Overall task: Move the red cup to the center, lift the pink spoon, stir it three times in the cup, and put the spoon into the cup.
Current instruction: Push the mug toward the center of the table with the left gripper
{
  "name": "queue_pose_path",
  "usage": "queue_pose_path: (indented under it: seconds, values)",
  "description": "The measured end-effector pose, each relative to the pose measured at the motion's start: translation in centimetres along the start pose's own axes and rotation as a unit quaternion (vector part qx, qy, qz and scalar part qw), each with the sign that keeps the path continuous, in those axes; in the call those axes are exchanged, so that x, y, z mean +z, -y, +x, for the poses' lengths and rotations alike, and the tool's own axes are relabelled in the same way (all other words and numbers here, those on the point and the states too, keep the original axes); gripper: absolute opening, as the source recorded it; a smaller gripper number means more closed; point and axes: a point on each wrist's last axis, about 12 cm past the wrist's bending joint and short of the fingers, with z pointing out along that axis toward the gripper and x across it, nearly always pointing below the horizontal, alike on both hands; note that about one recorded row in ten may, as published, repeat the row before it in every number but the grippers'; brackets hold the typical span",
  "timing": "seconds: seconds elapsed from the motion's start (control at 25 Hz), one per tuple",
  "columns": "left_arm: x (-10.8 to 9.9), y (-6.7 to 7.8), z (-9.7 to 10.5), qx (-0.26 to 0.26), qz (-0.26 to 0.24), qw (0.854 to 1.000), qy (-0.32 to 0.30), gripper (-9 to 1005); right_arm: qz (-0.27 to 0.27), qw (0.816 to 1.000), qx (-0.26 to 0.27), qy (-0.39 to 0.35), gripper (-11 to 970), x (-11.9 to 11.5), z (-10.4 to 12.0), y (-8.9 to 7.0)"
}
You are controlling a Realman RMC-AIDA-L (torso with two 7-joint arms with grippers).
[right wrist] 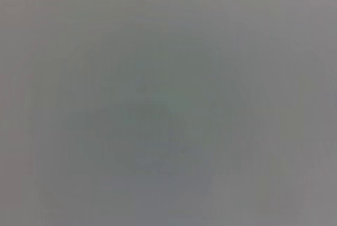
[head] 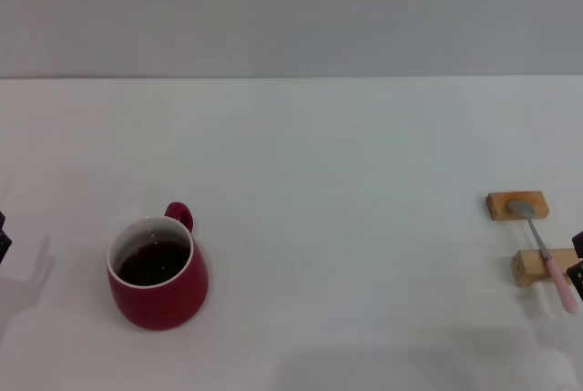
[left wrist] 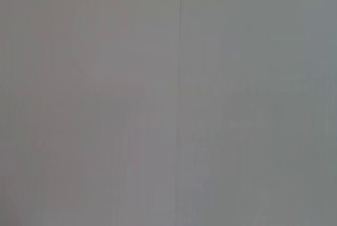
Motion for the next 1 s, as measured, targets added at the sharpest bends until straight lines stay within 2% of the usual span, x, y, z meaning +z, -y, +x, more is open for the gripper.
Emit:
queue_pose_path:
  seconds: [0.64, 1.0]
  values:
    - [-0.41, 0.05, -0.03, 0.000, -0.004, 1.000, 0.003, 840, -0.002, 1.000, 0.001, 0.001, 823, 0.10, -0.01, -0.04]
    - [-0.49, 0.15, 0.09, 0.017, -0.001, 1.000, -0.002, 435, -0.007, 1.000, 0.003, -0.001, 822, 0.05, 0.01, -0.20]
